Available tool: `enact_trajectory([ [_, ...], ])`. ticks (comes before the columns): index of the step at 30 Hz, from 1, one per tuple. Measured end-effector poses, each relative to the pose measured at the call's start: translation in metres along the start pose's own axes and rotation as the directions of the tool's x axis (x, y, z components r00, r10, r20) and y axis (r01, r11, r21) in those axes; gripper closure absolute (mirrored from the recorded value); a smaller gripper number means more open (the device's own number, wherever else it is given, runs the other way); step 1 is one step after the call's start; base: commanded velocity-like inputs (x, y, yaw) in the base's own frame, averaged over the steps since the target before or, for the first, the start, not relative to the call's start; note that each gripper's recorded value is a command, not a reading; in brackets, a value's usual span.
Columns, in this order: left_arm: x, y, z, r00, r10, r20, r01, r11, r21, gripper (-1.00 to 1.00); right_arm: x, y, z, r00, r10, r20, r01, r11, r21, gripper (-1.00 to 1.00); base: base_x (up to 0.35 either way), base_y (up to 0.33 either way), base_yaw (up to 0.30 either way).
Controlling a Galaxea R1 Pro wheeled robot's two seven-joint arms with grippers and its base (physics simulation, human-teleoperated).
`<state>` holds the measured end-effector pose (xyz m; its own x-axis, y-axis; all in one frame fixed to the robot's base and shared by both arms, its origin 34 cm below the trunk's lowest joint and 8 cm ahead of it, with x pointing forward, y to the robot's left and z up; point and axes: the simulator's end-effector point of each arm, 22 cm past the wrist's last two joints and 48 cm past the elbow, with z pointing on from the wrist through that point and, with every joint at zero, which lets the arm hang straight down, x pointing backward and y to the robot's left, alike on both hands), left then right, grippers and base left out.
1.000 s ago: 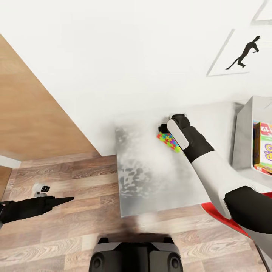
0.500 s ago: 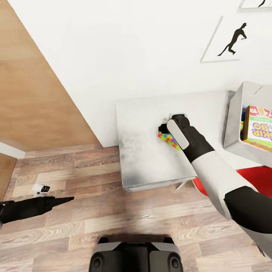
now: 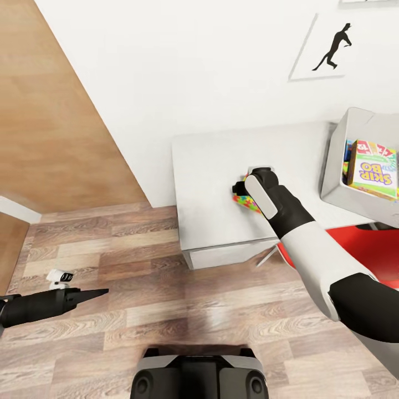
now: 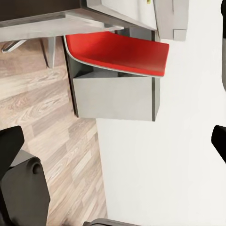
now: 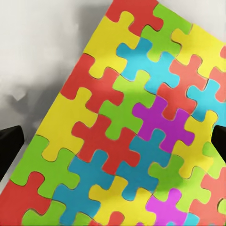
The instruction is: Put all the toys in the child's room - the three board games (two on the bed and one on the table), the two jigsaw puzzles on the table, and the tennis ball on the table - inside the toy box on the table in the child's room.
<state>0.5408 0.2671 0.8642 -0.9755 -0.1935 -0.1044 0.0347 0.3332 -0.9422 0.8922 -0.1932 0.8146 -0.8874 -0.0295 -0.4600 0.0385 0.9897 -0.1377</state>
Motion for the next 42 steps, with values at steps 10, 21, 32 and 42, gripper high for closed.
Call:
enact_trajectory([
  [10,0.0,0.0,0.0,1.0,0.0,0.0,0.0,1.0,0.0,-1.0,0.0,0.001,0.0,1.0,-0.001,0.0,0.001,1.0,0.0,-1.0,-0.003,0.0,0.0],
  [21,0.0,0.0,0.0,1.0,0.001,0.0,-0.001,1.0,0.0,-1.0,0.001,0.001,-0.001,1.0,-0.003,-0.005,0.003,1.0,0.0,-1.0,0.029,0.0,0.0],
  [32,0.0,0.0,0.0,1.0,0.0,0.001,0.0,1.0,0.001,-1.0,-0.001,0.004,-0.001,1.0,0.017,-0.002,-0.017,1.0,-0.015,-1.0,0.038,0.0,0.0],
  [42,0.0,0.0,0.0,1.0,-0.001,0.001,0.001,1.0,0.001,-1.0,-0.011,-0.003,-0.002,0.999,0.044,-0.001,-0.044,0.999,-0.012,-1.0,0.023,-0.032,0.0],
])
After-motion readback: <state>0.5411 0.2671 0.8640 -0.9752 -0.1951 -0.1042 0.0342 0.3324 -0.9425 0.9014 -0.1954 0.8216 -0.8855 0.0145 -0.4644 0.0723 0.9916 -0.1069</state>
